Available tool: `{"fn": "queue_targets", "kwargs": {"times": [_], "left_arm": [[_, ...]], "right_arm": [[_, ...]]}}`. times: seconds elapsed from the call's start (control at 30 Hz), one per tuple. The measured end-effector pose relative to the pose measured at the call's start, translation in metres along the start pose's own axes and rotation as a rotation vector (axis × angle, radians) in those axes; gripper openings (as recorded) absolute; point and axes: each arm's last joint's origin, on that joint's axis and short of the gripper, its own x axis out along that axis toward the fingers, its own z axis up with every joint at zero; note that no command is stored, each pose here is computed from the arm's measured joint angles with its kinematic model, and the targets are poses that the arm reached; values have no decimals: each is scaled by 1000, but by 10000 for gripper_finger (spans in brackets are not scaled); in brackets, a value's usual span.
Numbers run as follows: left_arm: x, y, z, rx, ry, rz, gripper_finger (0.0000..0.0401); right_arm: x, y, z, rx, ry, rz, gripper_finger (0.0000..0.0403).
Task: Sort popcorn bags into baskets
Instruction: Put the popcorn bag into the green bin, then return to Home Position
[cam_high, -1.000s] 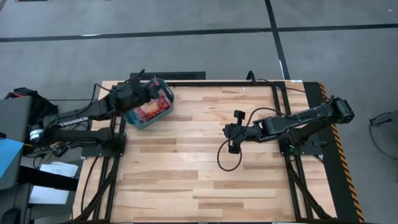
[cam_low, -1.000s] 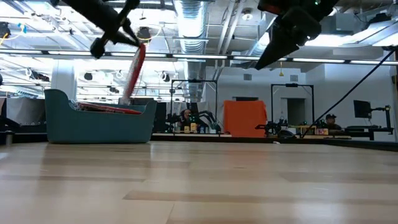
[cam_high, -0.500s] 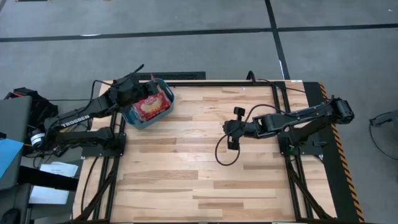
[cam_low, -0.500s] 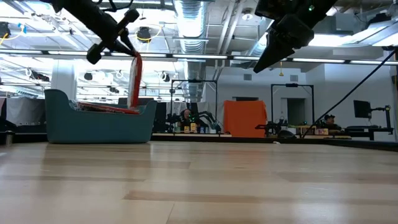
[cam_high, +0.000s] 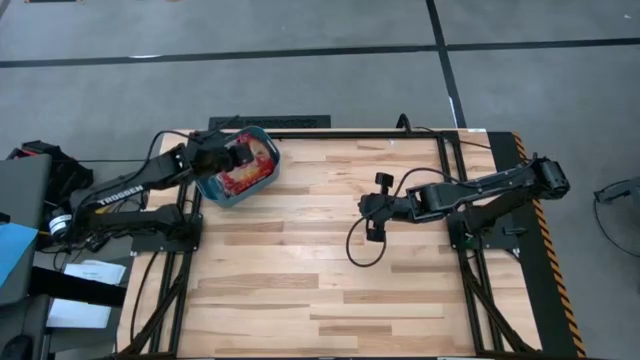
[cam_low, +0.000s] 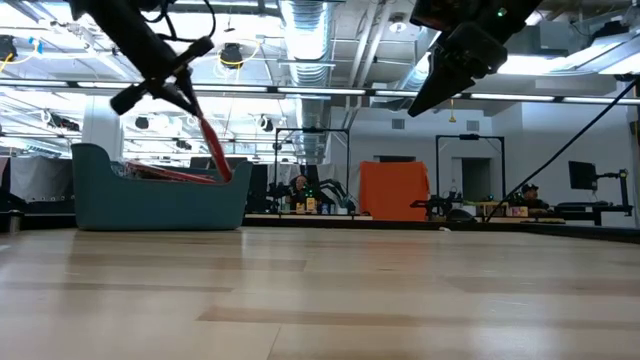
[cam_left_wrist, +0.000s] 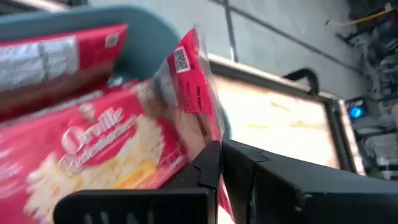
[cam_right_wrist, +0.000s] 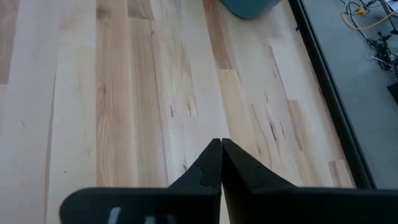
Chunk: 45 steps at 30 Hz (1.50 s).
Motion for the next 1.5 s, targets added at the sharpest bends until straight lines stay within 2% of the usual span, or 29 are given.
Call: {"fn": "queue_targets", "kwargs": {"times": [0.3,0.47,0.67,0.8,0.97,1.07,1.17,1.37,1.5], "left_arm": [[-24,26,-6,-5,66,188,0],[-36,35,-6,-25,48,229,0],[-38,39,-8,-2,78,267,3],[-35,42,-11,54,134,314,33],[-34,44,-13,101,170,338,103],[-34,42,-12,87,158,311,142],[-41,33,-5,79,122,228,168],[-80,6,24,270,25,15,183],[-99,-1,31,358,-63,-130,183]], "right_arm": [[0,0,0,1,0,-1,19],[3,-6,0,17,6,-16,34],[7,-15,3,61,-17,-17,40],[9,-19,4,82,-26,17,46],[10,-20,5,88,-30,21,58],[5,-21,9,98,-75,54,61],[-13,-27,18,93,-167,112,61],[-63,-56,23,75,-342,97,61],[-85,-87,12,117,-458,164,60]]}}
